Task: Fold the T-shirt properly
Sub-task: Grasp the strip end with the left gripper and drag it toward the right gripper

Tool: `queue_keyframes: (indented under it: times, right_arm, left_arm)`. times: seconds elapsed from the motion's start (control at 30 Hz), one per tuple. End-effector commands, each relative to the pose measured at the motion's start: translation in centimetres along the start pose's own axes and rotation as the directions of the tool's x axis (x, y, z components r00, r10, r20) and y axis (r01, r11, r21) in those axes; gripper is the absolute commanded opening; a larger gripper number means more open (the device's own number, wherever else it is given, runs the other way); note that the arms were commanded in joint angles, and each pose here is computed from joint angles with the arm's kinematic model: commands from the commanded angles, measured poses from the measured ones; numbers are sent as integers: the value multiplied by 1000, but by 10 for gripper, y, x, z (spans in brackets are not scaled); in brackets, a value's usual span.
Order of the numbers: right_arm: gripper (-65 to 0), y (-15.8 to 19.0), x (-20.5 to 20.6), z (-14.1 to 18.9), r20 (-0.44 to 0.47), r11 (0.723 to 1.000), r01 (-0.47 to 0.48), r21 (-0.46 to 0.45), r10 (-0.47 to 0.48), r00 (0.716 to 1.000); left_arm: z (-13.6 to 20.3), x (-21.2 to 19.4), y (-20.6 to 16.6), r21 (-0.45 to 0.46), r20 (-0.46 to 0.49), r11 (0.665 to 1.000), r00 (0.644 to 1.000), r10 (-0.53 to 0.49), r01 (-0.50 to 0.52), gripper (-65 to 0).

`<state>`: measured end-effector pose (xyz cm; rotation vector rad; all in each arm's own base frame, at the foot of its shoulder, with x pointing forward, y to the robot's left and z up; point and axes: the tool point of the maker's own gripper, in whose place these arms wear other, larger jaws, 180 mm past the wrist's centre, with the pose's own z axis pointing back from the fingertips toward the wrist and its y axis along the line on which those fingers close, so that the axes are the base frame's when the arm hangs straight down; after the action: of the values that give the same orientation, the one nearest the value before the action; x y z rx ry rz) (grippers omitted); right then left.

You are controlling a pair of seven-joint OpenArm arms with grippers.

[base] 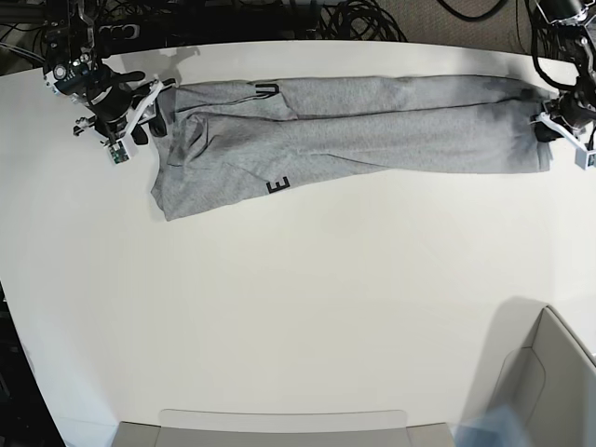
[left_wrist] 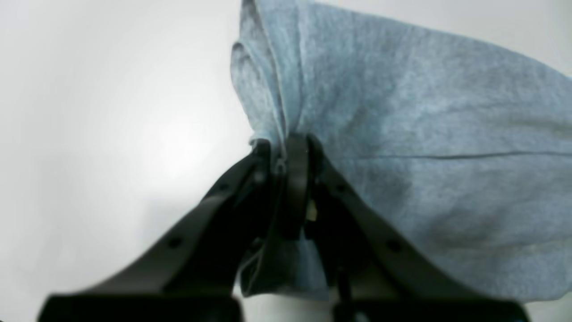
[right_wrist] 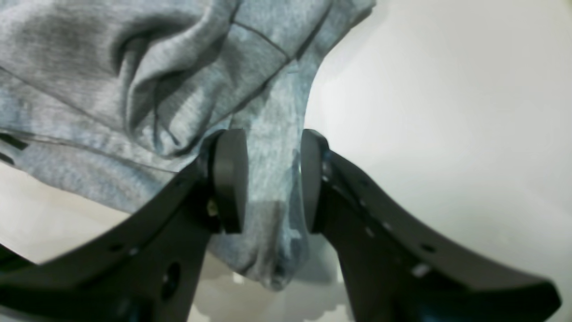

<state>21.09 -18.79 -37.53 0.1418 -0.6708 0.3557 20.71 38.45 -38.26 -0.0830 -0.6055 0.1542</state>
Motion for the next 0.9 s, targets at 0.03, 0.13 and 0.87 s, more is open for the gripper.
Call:
queue_keyframes:
  times: [0.03, 0.13, 0.87]
  right_arm:
    - [-443, -2, 11, 4, 38, 1000, -19, -3, 19, 999]
    - [-443, -2, 11, 4, 38, 1000, -18, -4, 18, 999]
    - [-443, -1, 12, 4, 38, 1000, -19, -2, 19, 999]
  left_arm:
    - [15, 35, -9, 4, 91, 997, 993, -76, 76, -650]
    - [19, 35, -25, -3, 66, 993, 991, -114, 115, -650]
    - [16, 8, -244, -364, 113, 924, 990, -78, 114, -650]
